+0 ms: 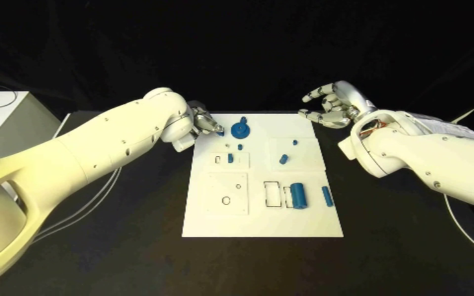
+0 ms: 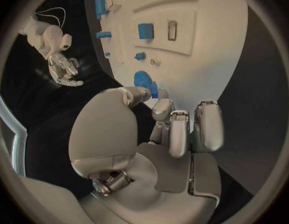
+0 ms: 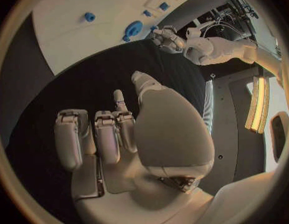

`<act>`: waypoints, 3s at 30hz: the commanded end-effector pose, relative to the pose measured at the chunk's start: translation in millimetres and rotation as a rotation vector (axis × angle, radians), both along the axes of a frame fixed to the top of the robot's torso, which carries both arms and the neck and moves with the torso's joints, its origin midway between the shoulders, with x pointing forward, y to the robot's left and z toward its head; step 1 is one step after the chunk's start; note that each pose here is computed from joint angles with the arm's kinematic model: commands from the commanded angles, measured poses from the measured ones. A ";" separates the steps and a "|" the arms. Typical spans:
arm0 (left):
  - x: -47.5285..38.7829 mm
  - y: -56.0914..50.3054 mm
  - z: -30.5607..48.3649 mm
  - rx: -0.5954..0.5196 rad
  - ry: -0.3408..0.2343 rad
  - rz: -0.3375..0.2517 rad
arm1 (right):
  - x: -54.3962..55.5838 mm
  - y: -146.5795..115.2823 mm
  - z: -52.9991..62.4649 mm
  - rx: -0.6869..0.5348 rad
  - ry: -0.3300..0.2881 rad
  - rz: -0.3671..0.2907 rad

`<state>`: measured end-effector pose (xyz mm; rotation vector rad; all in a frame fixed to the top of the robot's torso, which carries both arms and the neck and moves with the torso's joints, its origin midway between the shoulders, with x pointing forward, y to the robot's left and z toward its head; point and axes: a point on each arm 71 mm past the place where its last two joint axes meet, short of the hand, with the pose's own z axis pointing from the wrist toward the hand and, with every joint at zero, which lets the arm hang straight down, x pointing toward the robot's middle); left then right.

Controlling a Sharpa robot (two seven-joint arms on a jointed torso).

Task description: Assemble the parts on the task board

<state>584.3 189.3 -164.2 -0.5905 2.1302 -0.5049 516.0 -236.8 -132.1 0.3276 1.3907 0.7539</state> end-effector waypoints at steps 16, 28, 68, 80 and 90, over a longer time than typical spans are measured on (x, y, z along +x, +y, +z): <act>-38.8 2.6 14.0 -0.042 -0.114 -0.046 | 0.8 -4.2 -1.7 -0.013 -0.002 -0.001; -59.8 1.4 -5.0 0.030 -0.147 -0.059 | 0.6 -5.2 -3.3 -0.018 -0.002 -0.002; -62.9 -15.5 -35.8 0.170 -0.089 -0.155 | -0.4 -3.6 -3.9 -0.019 -0.002 0.005; -63.5 -15.4 -37.4 0.179 -0.078 -0.165 | -0.5 -3.9 -3.9 -0.020 -0.002 0.005; -63.3 -16.0 -38.3 0.184 -0.077 -0.169 | -0.5 -3.7 -3.9 -0.020 -0.002 0.006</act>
